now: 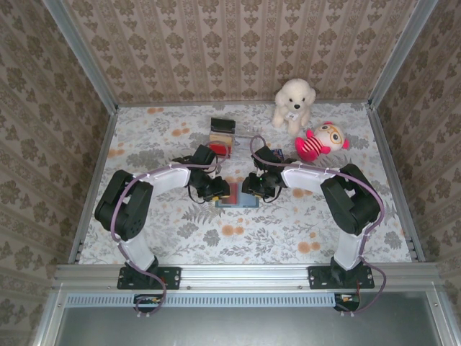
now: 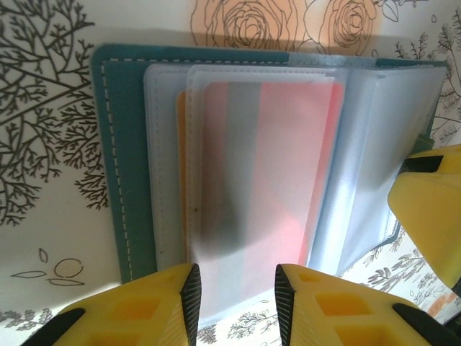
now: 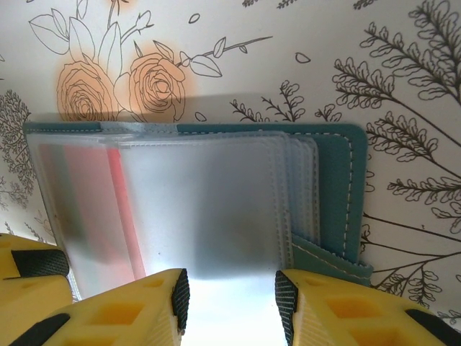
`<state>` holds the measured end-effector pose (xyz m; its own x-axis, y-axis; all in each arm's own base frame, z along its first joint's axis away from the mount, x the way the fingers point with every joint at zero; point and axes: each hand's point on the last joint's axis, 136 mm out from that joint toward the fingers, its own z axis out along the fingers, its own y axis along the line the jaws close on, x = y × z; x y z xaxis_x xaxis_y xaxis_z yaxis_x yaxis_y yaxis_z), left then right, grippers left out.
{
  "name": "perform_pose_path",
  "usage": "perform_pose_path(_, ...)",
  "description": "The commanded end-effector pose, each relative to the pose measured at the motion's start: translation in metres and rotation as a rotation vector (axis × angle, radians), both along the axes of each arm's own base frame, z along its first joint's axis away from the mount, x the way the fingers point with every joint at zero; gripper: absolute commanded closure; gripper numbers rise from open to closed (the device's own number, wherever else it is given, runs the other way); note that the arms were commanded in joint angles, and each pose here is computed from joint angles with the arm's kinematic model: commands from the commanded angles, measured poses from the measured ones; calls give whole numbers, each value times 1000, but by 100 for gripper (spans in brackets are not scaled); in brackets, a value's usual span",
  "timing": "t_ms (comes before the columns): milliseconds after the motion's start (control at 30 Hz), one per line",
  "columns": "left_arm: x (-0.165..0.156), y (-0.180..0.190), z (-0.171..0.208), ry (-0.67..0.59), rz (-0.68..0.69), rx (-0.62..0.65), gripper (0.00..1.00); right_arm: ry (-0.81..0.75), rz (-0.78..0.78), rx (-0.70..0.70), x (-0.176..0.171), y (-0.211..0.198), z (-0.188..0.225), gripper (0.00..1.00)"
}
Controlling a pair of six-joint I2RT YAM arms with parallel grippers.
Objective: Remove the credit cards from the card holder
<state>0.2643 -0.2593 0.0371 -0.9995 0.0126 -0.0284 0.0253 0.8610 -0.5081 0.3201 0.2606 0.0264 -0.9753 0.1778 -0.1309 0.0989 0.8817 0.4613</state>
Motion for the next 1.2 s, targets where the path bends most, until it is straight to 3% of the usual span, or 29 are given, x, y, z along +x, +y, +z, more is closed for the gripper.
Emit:
perform_pose_path(0,2,8,7,-25,-21,43,64,102,13,-98,-21,-15,-37,59)
perform_pose_path(633,1,0,-9,11,-31,19,66,114,29,-97,-23,-13,-39,59)
perform_pose_path(1167,6,-6,26,-72,-65,-42,72,121,32,-93,-24,-13,-41,59)
